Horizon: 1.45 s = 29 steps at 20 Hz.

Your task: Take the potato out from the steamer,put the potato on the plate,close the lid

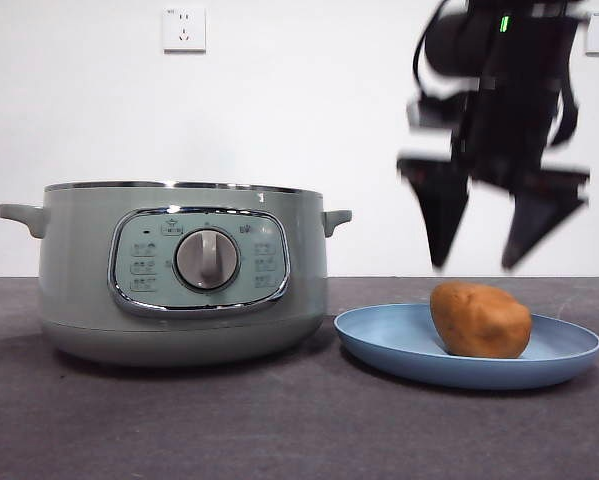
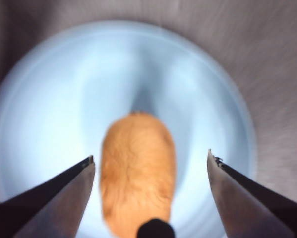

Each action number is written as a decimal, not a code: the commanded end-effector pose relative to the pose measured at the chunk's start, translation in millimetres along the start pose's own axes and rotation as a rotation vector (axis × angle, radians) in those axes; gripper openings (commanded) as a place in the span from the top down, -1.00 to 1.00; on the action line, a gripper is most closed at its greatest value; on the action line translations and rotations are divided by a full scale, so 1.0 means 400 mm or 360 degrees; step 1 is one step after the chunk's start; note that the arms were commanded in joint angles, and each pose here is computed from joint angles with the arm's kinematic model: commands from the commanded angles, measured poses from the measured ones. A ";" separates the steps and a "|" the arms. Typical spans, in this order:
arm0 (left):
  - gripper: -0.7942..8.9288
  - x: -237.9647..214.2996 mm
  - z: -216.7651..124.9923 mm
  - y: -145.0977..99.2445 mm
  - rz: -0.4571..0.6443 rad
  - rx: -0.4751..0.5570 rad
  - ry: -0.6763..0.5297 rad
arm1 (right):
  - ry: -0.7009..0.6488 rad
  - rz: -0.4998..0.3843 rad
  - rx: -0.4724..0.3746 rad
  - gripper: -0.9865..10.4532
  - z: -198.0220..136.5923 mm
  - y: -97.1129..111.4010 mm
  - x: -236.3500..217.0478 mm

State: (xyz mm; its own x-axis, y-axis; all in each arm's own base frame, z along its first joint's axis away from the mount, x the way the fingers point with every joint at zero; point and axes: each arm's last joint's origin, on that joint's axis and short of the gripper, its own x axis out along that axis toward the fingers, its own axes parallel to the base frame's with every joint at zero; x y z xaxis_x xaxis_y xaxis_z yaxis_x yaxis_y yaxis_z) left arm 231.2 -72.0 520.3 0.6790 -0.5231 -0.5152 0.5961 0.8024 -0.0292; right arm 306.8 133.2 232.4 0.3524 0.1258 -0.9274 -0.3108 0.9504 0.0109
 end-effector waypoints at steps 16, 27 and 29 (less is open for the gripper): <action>0.85 0.256 -0.085 0.036 -0.0053 -0.0049 -0.0001 | -0.0851 0.0067 0.0001 0.17 -0.168 -0.029 -0.500; 0.85 0.425 -0.225 -0.001 0.0056 -0.0018 0.0149 | -0.0798 0.0057 0.0000 0.17 -0.175 -0.030 -0.495; 0.85 0.446 -0.253 0.001 0.0049 -0.0022 0.0168 | -0.0798 0.0057 0.0000 0.17 -0.175 -0.030 -0.496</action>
State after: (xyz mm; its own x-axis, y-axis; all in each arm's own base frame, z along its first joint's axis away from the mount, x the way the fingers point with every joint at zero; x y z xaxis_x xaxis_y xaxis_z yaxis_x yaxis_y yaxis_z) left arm 309.0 -135.8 330.9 0.6105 -0.4410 -0.6578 0.5659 0.8240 -0.0273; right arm 178.4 77.0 390.5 0.7207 0.2834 -0.6327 -0.3308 0.9426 0.0454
